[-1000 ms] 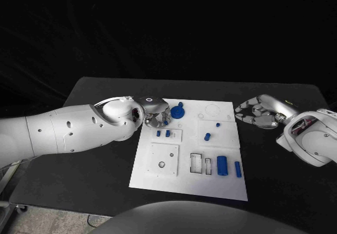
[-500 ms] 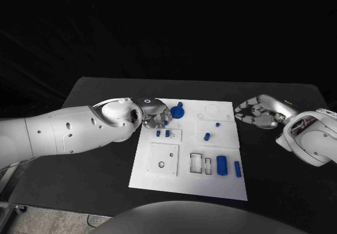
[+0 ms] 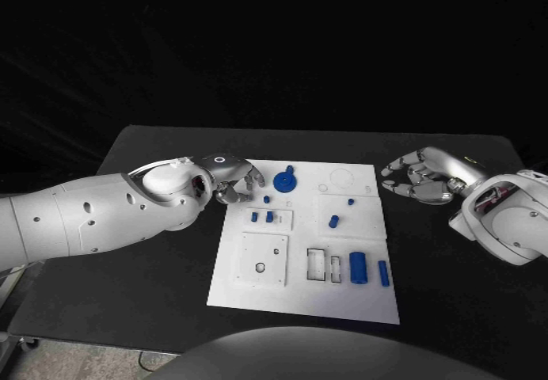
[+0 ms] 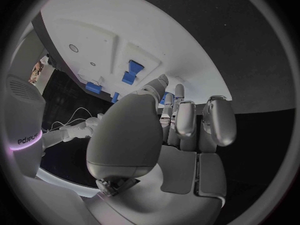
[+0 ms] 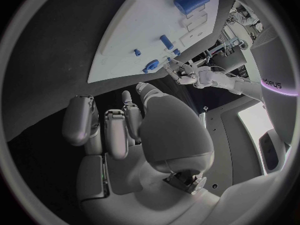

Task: Assemble the parts on the task board

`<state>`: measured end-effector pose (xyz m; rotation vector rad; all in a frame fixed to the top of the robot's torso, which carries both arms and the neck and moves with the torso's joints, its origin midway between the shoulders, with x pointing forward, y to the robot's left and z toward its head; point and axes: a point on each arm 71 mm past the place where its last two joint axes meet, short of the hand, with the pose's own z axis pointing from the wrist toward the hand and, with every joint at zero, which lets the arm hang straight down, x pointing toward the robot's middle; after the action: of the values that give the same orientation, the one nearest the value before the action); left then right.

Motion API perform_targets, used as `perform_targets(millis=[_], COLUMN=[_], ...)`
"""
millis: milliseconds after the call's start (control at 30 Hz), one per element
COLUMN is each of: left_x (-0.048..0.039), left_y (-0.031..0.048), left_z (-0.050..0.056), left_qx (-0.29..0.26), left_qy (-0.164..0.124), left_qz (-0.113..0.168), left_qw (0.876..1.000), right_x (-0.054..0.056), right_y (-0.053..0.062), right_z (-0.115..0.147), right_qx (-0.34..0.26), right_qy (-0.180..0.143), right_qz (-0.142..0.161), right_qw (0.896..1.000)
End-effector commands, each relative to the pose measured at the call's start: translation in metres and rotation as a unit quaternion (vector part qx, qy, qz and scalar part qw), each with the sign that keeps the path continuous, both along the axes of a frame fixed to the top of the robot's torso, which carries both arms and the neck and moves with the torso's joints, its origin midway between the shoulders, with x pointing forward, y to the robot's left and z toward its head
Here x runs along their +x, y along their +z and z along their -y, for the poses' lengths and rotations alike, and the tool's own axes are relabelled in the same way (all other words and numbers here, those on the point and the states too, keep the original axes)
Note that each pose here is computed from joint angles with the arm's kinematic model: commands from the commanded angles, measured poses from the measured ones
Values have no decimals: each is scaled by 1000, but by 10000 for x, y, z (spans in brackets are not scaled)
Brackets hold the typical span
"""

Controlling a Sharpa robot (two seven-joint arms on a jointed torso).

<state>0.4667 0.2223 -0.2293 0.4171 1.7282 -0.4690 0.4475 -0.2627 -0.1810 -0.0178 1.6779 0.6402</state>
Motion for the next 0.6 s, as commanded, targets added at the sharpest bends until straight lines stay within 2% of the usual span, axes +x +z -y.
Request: perform_targets(millis=[33,200,267,300,367,500,600], left_x=[-3,-36,-53,-63,-68,-75,-69], left_y=[104,216,268,302,320,355,356], left_z=[-50,-139,-157,-172,-185,-228,-249], left_qx=[-67,-166,-215,-257,-289,-396,-476], left_qy=[0,-4,-10,-13,-13,-7,0], left_qz=[36,47,47,39,28,-20,-66], left_qw=[997,985,976,966,957,918,877], right_x=[1,-3,-12,-17,-21,-39,-67], right_y=[99,239,265,273,273,250,197], right_z=[-26,-90,-124,-157,-187,-292,-352], right_qx=[-6,-26,-39,-52,-63,-93,-109], right_qy=[3,22,31,41,48,74,90], right_qz=[18,23,19,18,17,16,22], right_qw=[1000,999,999,998,997,993,990])
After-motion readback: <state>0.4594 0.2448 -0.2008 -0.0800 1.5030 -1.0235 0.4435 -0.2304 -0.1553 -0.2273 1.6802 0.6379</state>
